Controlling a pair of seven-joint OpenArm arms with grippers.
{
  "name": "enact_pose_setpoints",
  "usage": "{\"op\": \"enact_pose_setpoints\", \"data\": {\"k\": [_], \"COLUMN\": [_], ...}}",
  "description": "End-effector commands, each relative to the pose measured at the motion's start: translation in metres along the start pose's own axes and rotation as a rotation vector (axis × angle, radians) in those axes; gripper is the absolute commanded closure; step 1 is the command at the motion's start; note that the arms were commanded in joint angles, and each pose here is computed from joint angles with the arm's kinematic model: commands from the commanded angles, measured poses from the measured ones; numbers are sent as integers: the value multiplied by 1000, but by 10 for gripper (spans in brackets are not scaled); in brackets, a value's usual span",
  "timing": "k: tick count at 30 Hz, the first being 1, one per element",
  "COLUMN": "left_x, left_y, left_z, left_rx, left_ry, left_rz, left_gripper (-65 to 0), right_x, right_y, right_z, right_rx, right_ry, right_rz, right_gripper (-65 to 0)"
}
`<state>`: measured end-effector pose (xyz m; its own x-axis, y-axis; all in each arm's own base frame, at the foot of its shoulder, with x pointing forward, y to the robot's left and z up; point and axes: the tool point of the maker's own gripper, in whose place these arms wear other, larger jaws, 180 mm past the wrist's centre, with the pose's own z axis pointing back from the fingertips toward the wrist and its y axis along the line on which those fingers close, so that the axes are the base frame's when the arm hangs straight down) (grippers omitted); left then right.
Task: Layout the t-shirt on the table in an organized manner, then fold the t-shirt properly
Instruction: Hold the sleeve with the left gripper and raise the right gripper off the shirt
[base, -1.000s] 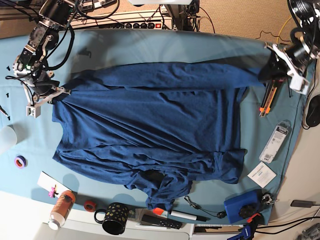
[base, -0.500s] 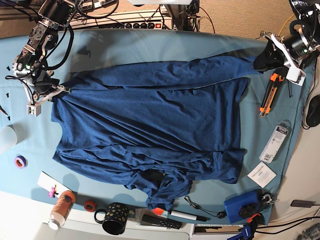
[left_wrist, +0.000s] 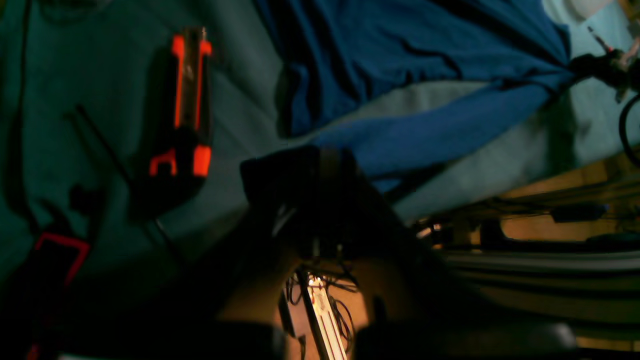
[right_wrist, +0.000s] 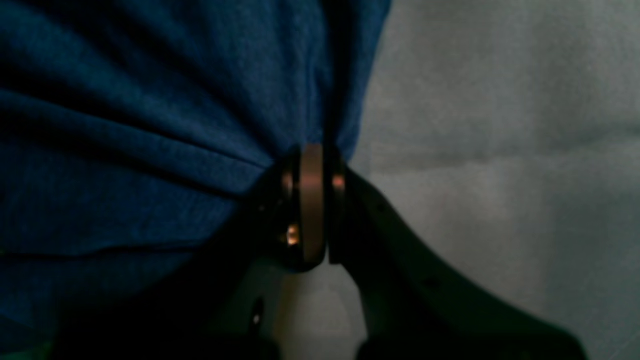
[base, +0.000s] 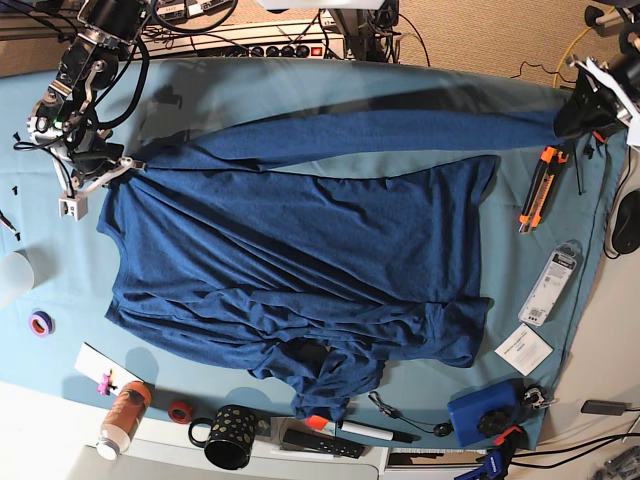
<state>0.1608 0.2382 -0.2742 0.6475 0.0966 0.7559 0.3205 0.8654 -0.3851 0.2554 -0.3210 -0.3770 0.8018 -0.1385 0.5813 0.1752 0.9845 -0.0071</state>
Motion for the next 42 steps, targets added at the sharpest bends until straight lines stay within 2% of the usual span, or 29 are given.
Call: {"op": "enact_pose_setpoints", "data": {"k": [1, 18, 29, 30, 33, 34, 42], "left_x": [9, 7, 7, 7, 7, 7, 7], "left_y": [-2, -2, -3, -3, -3, -3, -3], "left_z": [4, 5, 5, 5, 5, 5, 5], "left_rx": [-9, -8, -9, -9, -9, -9, -9], "left_ry": [-21, -14, -14, -15, -15, -15, -15], "left_rz": [-24, -21, -21, -21, -21, -21, -22], "left_gripper": [0, 0, 0, 0, 0, 0, 0], "right_x": [12, -18, -24, -24, -22, -19, 3], "right_y": [-5, -4, 3, 4, 6, 6, 17], "right_z": [5, 6, 6, 6, 6, 6, 6], "right_rx": [-12, 4, 44, 51, 63, 64, 117], "right_ry": [-32, 80, 88, 86, 75, 60, -43], "right_rz": [9, 17, 84, 88, 105, 104, 76], "right_gripper": [0, 0, 0, -41, -242, -266, -266]}}
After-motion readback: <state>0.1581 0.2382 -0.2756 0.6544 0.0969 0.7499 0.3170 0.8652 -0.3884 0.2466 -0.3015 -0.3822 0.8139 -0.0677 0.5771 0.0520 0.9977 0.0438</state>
